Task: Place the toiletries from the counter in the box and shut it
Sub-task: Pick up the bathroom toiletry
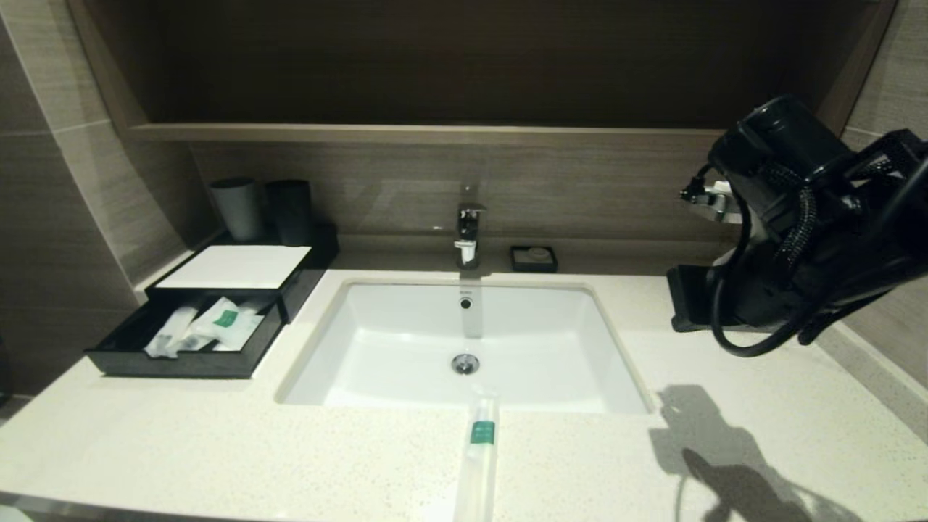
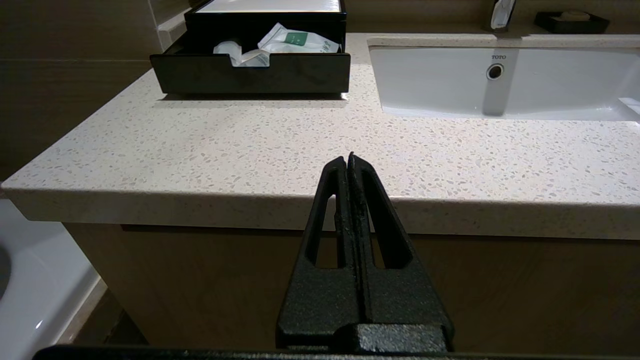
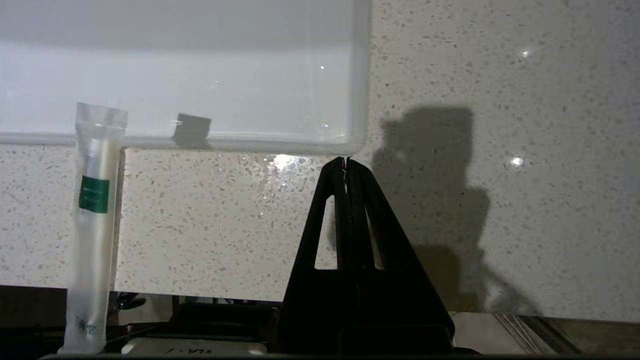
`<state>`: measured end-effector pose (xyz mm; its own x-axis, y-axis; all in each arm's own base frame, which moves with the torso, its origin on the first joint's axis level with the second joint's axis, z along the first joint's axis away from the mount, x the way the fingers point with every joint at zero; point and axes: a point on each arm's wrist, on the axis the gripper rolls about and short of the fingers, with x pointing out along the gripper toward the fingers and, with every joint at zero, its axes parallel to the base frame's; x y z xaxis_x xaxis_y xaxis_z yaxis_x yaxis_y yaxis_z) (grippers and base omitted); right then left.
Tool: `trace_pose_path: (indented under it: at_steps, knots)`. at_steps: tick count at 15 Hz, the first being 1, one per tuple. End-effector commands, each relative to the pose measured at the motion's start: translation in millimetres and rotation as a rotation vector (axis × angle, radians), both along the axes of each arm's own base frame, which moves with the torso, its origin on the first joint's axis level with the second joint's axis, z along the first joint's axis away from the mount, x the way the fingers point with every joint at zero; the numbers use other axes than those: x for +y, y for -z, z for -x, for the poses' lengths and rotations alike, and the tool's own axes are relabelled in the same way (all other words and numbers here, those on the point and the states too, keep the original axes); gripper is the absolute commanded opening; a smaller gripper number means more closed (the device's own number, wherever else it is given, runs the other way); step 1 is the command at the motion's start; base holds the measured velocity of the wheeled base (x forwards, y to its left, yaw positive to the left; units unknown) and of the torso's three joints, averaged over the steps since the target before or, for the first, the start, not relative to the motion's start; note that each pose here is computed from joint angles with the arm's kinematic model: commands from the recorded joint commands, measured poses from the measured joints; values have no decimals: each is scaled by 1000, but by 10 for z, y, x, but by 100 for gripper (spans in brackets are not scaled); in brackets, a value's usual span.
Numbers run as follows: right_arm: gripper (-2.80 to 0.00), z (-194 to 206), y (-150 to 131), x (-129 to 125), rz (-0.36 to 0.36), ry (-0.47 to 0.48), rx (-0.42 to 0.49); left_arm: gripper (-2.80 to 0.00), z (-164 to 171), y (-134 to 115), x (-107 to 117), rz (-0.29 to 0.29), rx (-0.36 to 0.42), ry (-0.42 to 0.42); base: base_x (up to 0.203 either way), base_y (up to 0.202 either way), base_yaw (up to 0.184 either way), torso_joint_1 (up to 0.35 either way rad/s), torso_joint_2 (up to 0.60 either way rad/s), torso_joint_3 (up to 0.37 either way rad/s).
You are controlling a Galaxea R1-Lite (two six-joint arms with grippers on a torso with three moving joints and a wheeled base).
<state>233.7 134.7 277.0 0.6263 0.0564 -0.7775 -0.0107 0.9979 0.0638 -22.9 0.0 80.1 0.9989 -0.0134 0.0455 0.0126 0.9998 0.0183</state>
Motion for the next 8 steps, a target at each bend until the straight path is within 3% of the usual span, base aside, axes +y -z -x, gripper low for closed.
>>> trace_pose_path:
  at_steps: [1,8]
  knots:
    - [-280,237,-101,-181,-3,29,-39,-280,-15,55,0,0,19,0,0,0,0,0,0,0]
    - [-280,601,65,-537,211,268,-118,-280,-15,55,0,0,19,0,0,0,0,0,0,0]
